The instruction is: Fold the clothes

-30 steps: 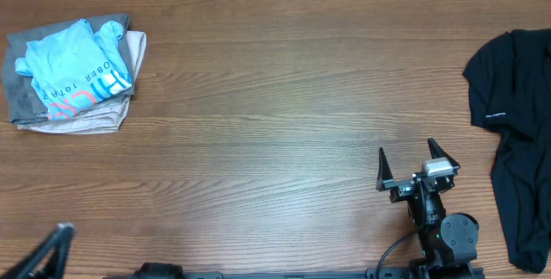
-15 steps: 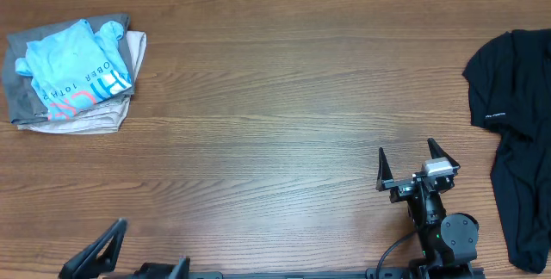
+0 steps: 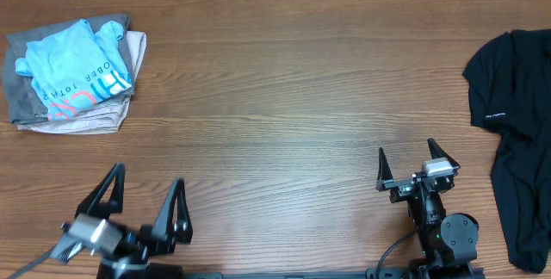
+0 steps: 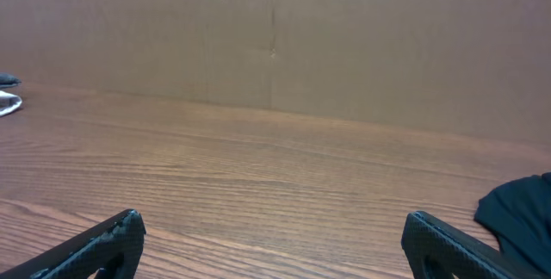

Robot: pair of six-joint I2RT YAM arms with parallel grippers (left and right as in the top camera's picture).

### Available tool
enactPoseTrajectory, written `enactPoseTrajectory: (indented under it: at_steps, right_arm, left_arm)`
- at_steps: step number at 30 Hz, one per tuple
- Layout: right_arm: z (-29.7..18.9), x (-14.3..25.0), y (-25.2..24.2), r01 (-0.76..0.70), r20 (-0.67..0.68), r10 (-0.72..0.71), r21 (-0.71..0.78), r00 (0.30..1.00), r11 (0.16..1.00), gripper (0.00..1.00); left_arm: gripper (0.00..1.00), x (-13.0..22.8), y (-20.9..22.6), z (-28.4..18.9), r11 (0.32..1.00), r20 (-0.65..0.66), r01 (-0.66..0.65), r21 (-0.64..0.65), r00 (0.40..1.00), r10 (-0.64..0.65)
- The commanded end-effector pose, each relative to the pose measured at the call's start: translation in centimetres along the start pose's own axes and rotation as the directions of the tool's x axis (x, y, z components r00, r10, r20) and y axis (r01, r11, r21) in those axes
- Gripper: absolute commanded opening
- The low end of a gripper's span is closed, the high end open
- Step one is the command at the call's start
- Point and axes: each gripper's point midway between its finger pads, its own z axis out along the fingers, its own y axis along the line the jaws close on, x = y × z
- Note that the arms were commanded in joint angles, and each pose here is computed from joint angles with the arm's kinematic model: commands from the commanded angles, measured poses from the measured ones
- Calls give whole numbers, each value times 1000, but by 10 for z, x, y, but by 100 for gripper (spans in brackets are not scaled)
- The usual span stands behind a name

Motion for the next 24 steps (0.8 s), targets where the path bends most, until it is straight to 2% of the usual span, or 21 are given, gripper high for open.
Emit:
enactPoseTrajectory:
  at_steps: [1, 8, 24]
  right_arm:
    - [0, 2, -2, 2, 4, -2, 12, 1000, 1000, 100]
    - [0, 2, -2, 2, 4, -2, 12, 1000, 1000, 100]
    - [0, 2, -2, 2, 4, -2, 12, 1000, 1000, 100]
  left_arm:
    - [100, 28, 25, 16, 997, 9, 3, -75, 1000, -3]
    - [100, 74, 51, 35, 994, 19, 5, -106, 1000, -3]
    - [100, 161, 88, 40, 984, -93, 0, -177, 996, -16]
